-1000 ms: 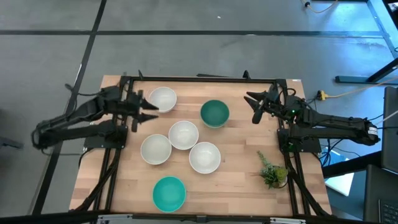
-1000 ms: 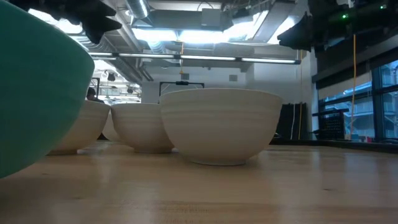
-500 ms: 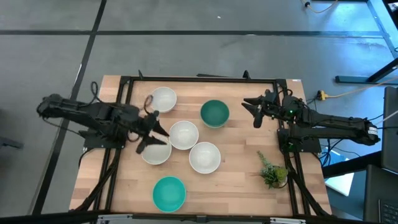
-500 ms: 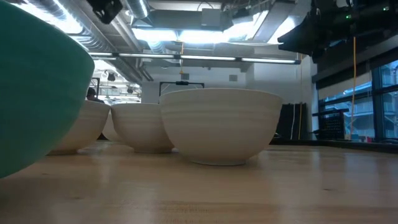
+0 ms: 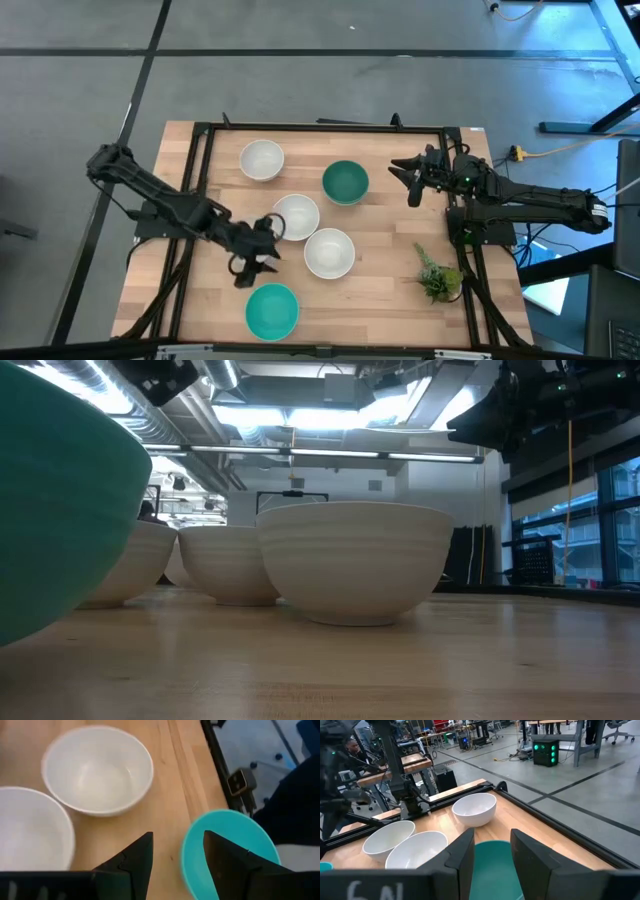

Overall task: Nest bowls inside each other
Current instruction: Stack the blue bowl on the dark green bowl

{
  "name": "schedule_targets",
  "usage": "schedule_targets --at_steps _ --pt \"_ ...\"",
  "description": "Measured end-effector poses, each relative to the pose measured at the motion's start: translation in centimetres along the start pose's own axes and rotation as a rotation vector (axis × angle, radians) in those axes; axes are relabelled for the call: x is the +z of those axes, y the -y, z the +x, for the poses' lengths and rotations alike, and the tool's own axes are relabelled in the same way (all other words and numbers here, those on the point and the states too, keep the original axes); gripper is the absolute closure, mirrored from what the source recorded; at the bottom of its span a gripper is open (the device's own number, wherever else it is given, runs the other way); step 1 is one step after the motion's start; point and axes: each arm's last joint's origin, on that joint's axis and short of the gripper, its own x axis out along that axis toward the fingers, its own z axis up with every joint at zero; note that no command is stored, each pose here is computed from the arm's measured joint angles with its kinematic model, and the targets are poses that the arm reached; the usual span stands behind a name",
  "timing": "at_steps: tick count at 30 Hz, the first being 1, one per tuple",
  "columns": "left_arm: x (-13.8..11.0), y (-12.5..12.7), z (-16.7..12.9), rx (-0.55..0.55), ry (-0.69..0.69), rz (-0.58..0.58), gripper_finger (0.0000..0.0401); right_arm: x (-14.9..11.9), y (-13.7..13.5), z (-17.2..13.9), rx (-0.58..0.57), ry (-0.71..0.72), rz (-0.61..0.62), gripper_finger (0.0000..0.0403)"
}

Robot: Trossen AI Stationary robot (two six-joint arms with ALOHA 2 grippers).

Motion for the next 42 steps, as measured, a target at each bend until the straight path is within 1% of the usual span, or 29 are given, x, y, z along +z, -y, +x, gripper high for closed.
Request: schedule_targets --at_steps 6,10,16,22,27,36,42 --pt "-1.2 0.8 2.0 0.037 -0.14 -0.065 0.0232 0.0 0.0 0.0 0.002 -0.001 0.0 0.0274" --pt "-1.8 1.4 3.2 0.037 -0.186 -0.094 0.0232 0.0 0.0 0.0 0.003 -0.002 -0.001 0.0274" --pt "-2.7 2.1 4.8 0.026 -0.253 -0.163 0.0232 -0.1 -0.1 0.0 0.048 -0.018 0.0 0.0274" --pt "-3.5 2.5 6.4 0.018 -0.312 -0.208 0.0233 -0.2 -0.1 0.0 0.048 -0.034 -0.003 0.0274" --pt "-3.9 2.5 7.3 0.033 -0.334 -0.24 0.0233 -0.5 -0.1 0.0 0.042 -0.057 -0.005 0.0274" --pt "-4.3 2.3 8.2 0.052 -0.36 -0.239 0.0233 -0.5 0.0 0.0 0.04 -0.065 -0.006 0.0274" --pt "-4.5 2.3 8.5 0.064 -0.373 -0.238 0.0251 -0.5 0.0 0.0 0.04 -0.065 -0.006 0.0274"
